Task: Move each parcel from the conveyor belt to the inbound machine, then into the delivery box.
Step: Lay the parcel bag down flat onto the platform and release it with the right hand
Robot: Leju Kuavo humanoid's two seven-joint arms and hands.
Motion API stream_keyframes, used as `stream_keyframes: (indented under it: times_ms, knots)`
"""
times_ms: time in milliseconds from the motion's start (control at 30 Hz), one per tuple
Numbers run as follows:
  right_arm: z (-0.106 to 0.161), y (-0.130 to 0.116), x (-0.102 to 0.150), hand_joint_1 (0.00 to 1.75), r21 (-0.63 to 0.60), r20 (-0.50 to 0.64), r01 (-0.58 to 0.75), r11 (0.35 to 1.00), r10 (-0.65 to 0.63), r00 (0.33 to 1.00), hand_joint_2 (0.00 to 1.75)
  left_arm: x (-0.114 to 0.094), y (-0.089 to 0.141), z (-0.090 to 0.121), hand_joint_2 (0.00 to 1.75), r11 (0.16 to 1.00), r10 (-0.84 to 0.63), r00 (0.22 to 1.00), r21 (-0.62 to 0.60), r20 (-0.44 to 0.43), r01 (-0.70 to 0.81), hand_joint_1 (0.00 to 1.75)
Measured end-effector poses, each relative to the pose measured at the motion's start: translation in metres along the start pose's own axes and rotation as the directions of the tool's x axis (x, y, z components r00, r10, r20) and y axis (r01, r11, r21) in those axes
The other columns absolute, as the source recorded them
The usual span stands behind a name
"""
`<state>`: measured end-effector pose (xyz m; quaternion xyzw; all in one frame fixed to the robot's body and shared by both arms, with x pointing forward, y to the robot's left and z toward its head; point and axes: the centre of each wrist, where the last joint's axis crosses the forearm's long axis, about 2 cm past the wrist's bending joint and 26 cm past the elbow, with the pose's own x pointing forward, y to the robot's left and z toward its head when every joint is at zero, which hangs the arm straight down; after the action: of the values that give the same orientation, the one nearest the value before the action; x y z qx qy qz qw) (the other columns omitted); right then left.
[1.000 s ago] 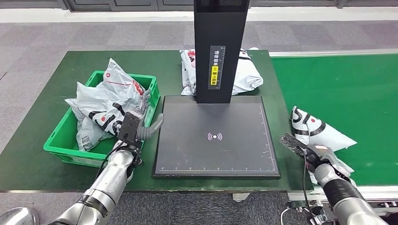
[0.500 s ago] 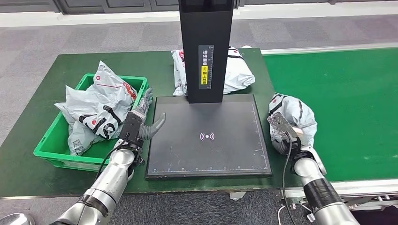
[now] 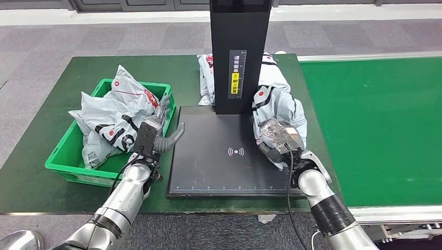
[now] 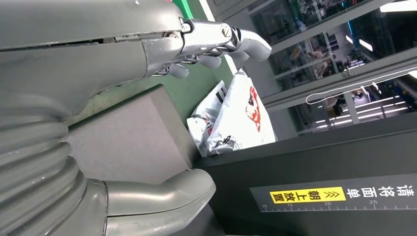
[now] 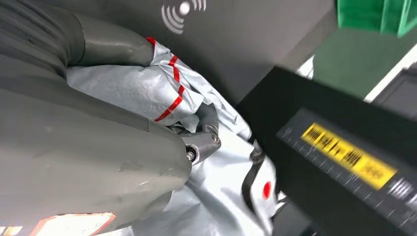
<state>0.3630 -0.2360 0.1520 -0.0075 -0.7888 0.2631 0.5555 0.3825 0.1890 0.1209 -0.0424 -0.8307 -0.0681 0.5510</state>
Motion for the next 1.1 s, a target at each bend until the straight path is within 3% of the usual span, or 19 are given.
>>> stream_keyframes:
  times_ms: [333, 367, 400, 467, 500, 533, 567, 700, 800, 933, 1000, 1100]
  knots:
    - [-0.017, 0.024, 0.013, 1.75, 0.079, 0.073, 0.078, 0.994, -0.084, 0.994, 1.75, 0.003, -0.006, -0.011, 1.75, 1.0, 0.016, 1.0, -0.01, 0.01, -0.016, 0.0]
    - [-0.017, 0.025, 0.013, 1.57, 0.083, 0.073, 0.081, 0.993, -0.087, 0.994, 1.75, 0.003, -0.006, -0.011, 1.75, 1.0, 0.016, 1.0, -0.01, 0.009, -0.016, 0.0]
    - [-0.017, 0.027, 0.012, 1.28, 0.087, 0.072, 0.083, 0.993, -0.089, 0.993, 1.75, 0.003, -0.006, -0.012, 1.75, 1.0, 0.016, 1.0, -0.011, 0.008, -0.016, 0.0]
    - [-0.017, 0.029, 0.011, 0.41, 0.094, 0.07, 0.085, 0.992, -0.092, 0.993, 1.75, 0.002, -0.007, -0.012, 1.75, 1.0, 0.016, 1.0, -0.012, 0.005, -0.016, 0.0]
    - [-0.017, 0.029, 0.011, 0.15, 0.096, 0.072, 0.088, 0.991, -0.096, 0.993, 1.75, 0.002, -0.007, -0.012, 1.75, 1.0, 0.016, 1.0, -0.012, 0.004, -0.016, 0.0]
    - [-0.016, 0.03, 0.011, 0.0, 0.1, 0.075, 0.093, 0.991, -0.1, 0.992, 1.75, 0.002, -0.007, -0.012, 1.75, 1.0, 0.016, 1.0, -0.013, 0.003, -0.016, 0.0]
    - [-0.016, 0.031, 0.01, 0.0, 0.104, 0.081, 0.097, 0.99, -0.106, 0.991, 1.75, 0.002, -0.007, -0.012, 1.75, 1.0, 0.017, 1.0, -0.014, 0.002, -0.017, 0.0]
    - [-0.016, 0.035, 0.011, 0.0, 0.117, 0.11, 0.119, 0.986, -0.132, 0.985, 0.0, 0.004, -0.007, -0.017, 1.75, 0.999, 0.025, 1.0, -0.024, 0.006, -0.025, 0.0]
    - [-0.015, 0.037, 0.011, 0.0, 0.114, 0.137, 0.156, 0.981, -0.171, 0.976, 0.0, 0.006, -0.009, -0.022, 1.75, 0.999, 0.033, 0.999, -0.032, 0.015, -0.033, 0.0]
    - [-0.015, 0.039, 0.014, 0.0, 0.105, 0.175, 0.184, 0.977, -0.201, 0.964, 1.75, 0.008, -0.012, -0.027, 1.75, 0.998, 0.042, 0.999, -0.039, 0.02, -0.041, 0.0]
    - [-0.015, 0.04, 0.016, 0.0, 0.09, 0.194, 0.195, 0.977, -0.209, 0.959, 1.75, 0.009, -0.014, -0.03, 1.75, 0.998, 0.044, 0.999, -0.045, 0.021, -0.043, 0.0]
    - [-0.013, 0.042, 0.018, 0.0, 0.065, 0.219, 0.22, 0.973, -0.229, 0.949, 0.44, 0.011, -0.017, -0.032, 1.75, 0.998, 0.045, 0.999, -0.055, 0.022, -0.044, 0.0]
